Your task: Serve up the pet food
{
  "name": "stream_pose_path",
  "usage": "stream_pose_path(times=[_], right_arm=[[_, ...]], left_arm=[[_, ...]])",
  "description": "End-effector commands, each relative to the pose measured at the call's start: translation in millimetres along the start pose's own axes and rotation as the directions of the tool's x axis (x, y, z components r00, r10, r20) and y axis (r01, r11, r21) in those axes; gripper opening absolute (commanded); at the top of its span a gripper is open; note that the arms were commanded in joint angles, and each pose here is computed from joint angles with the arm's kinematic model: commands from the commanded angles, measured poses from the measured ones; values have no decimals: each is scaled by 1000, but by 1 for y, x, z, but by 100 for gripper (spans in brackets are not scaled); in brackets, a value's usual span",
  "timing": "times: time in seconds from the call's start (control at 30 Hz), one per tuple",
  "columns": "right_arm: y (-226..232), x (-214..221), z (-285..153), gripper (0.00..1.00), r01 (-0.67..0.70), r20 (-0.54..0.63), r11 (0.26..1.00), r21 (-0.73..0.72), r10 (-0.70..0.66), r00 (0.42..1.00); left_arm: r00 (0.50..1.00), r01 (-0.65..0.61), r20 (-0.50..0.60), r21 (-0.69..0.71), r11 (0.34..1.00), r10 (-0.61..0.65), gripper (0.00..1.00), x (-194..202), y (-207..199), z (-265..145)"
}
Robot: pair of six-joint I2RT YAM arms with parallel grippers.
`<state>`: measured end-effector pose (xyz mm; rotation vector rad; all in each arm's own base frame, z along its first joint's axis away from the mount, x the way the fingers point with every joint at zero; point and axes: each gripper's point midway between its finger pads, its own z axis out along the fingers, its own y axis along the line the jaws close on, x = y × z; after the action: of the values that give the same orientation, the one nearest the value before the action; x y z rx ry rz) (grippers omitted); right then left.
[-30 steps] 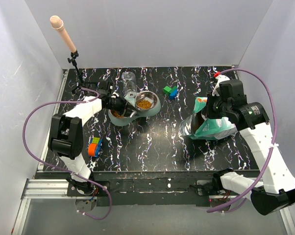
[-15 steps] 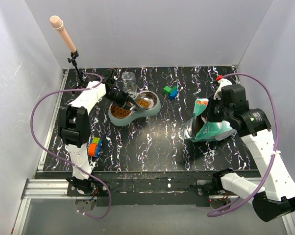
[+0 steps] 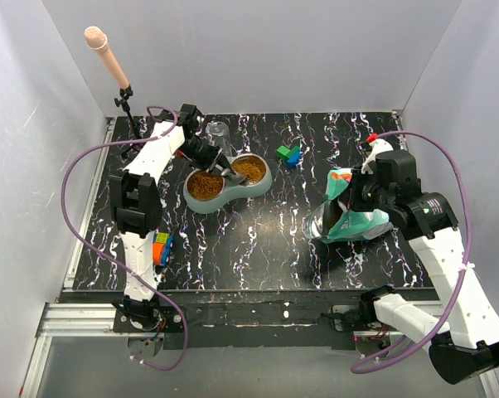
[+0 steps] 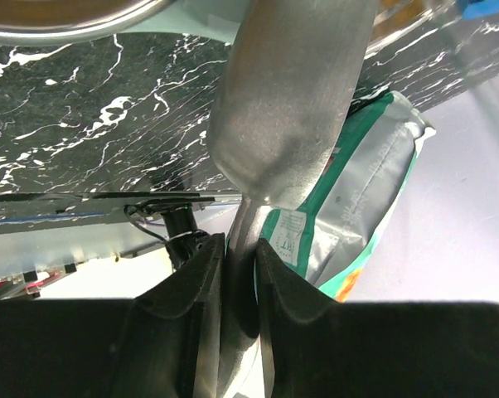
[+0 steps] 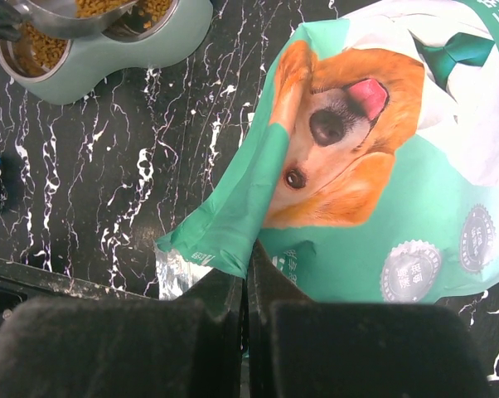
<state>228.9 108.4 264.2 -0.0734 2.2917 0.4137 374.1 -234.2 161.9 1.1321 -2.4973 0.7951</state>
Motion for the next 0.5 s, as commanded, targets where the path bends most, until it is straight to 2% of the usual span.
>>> stream_pose_path(times=[0.0,0.13,0.3,0.47], right_arm=[[5,-28,-5,1,-1,129,1000,-22,4,992],[6,-30,-6,1,6,136,1000,-23,-3,991],[7,-31,-7,1,11,137,1000,-29,-7,991],[8,-31,-6,1,8,134,999,-33,-3,991]], left_arm=[[987,144,-43,-186,972,-154,0,30,23,-9],[981,177,-41,-219,960,-190,0,35,18,-3],[969,245,18,-178,953,-246,0,44,5,-14],[965,263,19,-165,951,-263,0,53,5,-22]])
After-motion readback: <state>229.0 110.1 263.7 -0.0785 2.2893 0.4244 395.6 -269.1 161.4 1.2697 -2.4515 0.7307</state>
